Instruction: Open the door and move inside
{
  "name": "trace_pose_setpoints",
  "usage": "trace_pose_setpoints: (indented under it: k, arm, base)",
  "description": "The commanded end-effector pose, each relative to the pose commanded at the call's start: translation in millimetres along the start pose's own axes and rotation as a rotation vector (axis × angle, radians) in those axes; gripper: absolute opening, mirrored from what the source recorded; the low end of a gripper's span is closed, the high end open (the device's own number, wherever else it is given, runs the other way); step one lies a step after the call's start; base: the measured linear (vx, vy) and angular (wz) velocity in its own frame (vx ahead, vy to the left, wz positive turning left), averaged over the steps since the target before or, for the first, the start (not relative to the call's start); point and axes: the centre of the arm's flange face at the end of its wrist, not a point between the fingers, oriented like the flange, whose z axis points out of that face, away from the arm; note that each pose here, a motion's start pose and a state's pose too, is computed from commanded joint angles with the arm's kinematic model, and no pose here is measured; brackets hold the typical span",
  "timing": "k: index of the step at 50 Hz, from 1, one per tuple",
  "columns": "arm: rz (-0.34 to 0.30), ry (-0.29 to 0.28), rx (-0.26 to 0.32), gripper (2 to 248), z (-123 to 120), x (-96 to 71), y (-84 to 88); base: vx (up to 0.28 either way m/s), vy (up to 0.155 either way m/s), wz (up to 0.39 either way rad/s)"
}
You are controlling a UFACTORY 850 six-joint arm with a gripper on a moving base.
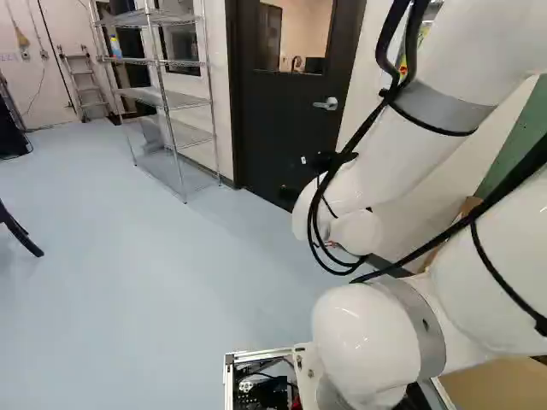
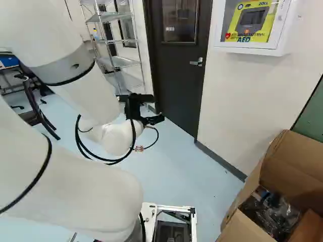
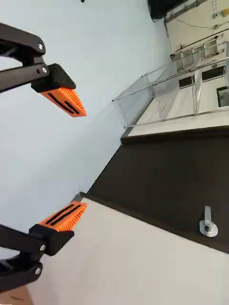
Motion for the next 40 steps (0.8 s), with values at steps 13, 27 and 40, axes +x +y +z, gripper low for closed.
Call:
trace_pose_setpoints:
  k: [13,27,40]
  arm:
    - [0.000,0.000,0.000,247,0.0,0.0,0.0]
    - [0.000,0.000,0.000,247,0.0,0.0,0.0]
    - [0.000,0.000,0.000,247,0.0,0.0,0.0]
  base:
    - [0.000,0.000,0.000]
    - [0.009,-0.013,-0.040]
    - [0.015,-0.002,-0.013]
